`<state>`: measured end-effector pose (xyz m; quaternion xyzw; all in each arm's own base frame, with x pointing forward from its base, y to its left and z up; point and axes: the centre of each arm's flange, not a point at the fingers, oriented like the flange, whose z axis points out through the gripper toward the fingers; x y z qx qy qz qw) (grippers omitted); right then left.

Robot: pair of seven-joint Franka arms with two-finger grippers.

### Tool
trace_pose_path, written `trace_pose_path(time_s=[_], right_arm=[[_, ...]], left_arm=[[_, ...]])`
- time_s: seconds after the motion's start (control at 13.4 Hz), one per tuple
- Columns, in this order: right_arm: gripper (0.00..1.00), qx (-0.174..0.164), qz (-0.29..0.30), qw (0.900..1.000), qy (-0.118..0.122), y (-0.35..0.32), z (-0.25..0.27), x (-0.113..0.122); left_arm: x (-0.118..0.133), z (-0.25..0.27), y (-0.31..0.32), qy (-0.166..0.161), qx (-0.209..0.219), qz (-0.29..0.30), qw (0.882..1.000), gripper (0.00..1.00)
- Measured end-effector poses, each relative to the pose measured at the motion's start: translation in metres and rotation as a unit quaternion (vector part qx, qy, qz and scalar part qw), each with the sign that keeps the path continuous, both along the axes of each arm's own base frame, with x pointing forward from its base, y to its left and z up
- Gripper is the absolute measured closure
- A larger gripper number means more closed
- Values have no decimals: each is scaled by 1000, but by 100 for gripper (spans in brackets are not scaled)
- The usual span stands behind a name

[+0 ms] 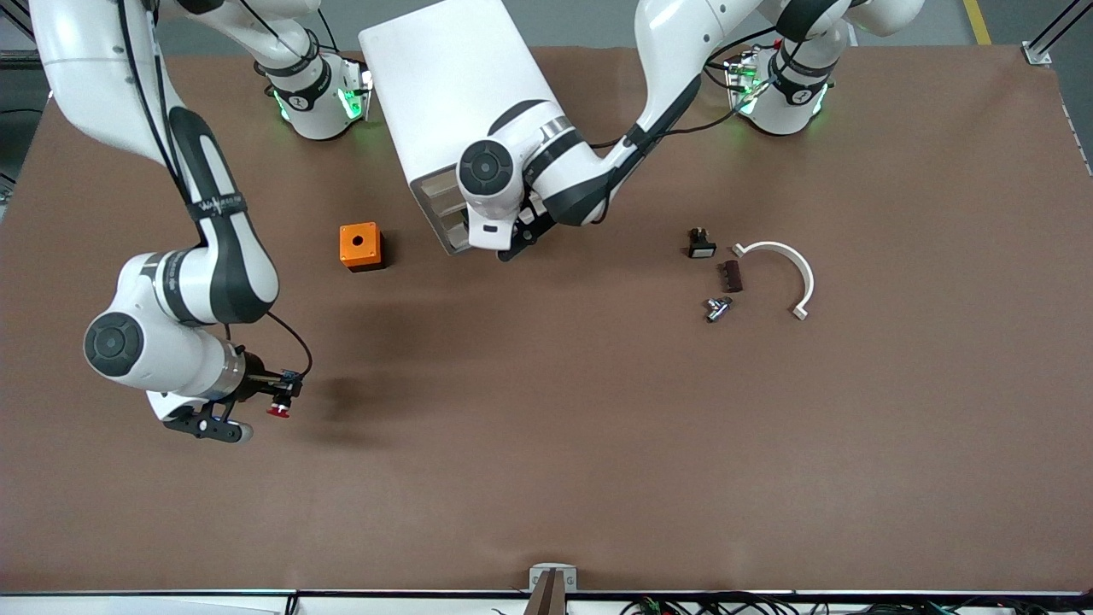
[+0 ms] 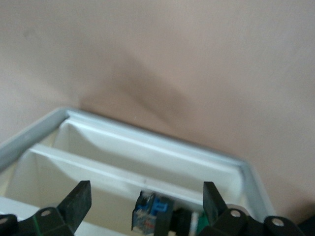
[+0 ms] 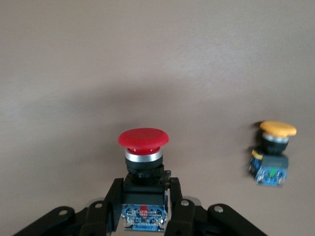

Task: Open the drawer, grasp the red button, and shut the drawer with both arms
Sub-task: 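Carry the red button out with the right gripper while the left gripper pushes the drawer, then place the red button beside the yellow button while the left gripper withdraws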

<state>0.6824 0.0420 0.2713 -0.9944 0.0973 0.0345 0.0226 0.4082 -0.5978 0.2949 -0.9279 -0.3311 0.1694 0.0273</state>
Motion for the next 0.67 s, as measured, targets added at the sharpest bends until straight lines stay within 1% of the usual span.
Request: trace_pose_path(time_s=[0.07, 0.22, 0.3, 0.37, 0.52, 0.67], right_arm=[[58, 1, 9, 1000, 4, -11, -16, 1], [58, 2, 22, 1000, 8, -27, -37, 1], [58, 3, 27, 1000, 9, -31, -43, 1], [58, 3, 32, 999, 10, -33, -47, 1], [58, 4, 38, 999, 14, -36, -54, 0], [58, 5, 43, 999, 13, -40, -61, 0]], left_arm=[[34, 18, 24, -21, -1, 11, 1000, 0], [114, 73, 97, -75, -15, 15, 997, 0], [147, 104, 141, -93, -23, 13, 995, 0], [172, 134, 184, -109, -27, 10, 994, 0], [202, 181, 262, -133, -25, -10, 991, 0], [217, 215, 329, -143, -24, -49, 988, 0]])
